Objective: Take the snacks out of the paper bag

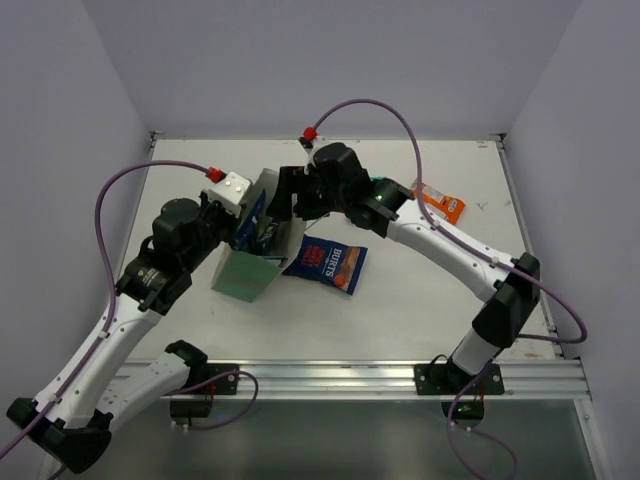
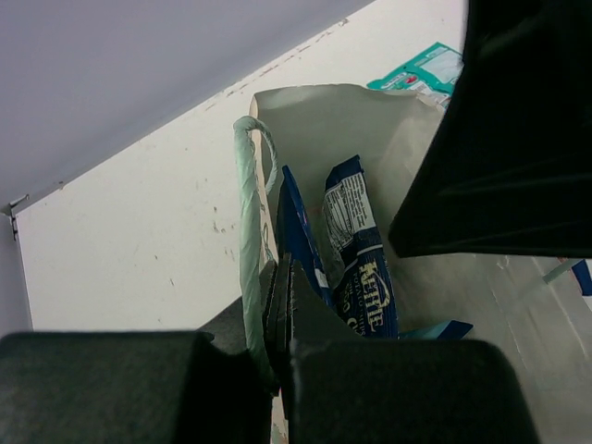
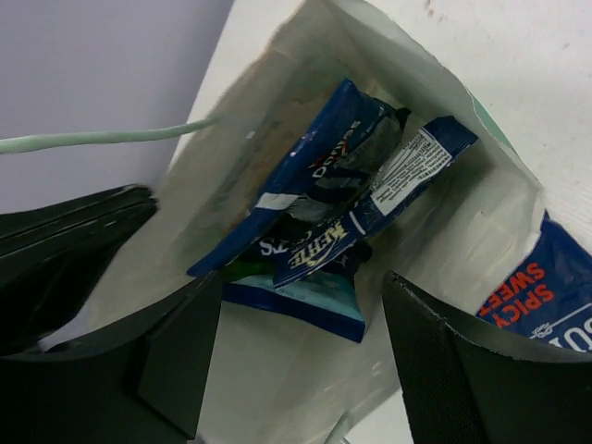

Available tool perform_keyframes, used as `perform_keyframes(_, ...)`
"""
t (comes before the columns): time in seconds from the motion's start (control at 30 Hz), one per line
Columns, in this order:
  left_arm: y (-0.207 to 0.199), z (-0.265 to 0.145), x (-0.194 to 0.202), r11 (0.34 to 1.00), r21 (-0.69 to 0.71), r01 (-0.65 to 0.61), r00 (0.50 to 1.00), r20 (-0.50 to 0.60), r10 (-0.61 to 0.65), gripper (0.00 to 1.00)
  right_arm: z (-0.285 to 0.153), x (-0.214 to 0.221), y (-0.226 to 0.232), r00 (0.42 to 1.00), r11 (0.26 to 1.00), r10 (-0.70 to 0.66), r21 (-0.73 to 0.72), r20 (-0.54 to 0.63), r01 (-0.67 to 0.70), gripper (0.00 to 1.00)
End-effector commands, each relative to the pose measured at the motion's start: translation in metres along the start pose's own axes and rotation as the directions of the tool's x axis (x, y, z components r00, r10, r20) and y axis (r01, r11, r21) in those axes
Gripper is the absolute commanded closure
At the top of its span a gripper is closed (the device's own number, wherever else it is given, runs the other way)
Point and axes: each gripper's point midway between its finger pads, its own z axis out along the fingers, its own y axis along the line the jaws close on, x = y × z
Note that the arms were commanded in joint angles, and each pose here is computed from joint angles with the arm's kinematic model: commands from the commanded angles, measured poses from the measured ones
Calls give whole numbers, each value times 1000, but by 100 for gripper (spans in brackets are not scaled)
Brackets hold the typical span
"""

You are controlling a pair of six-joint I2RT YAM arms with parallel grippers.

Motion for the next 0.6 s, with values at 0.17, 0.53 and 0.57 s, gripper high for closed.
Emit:
perform_keyframes(0.17, 5, -3, -29, 1000, -3, -9, 995, 99, 10, 100, 33, 18, -4, 997, 999, 49, 14, -60, -48, 29)
perform_keyframes(0.53, 6, -3, -30, 1000, -9, -21, 995, 99, 22, 100, 79, 53, -43, 985, 985, 120, 137, -125, -102, 30)
perform_keyframes(0.57, 7, -4, -30, 1000, -13, -22, 995, 100, 23, 100, 81, 52, -44, 985, 985, 122, 139, -121, -105, 33)
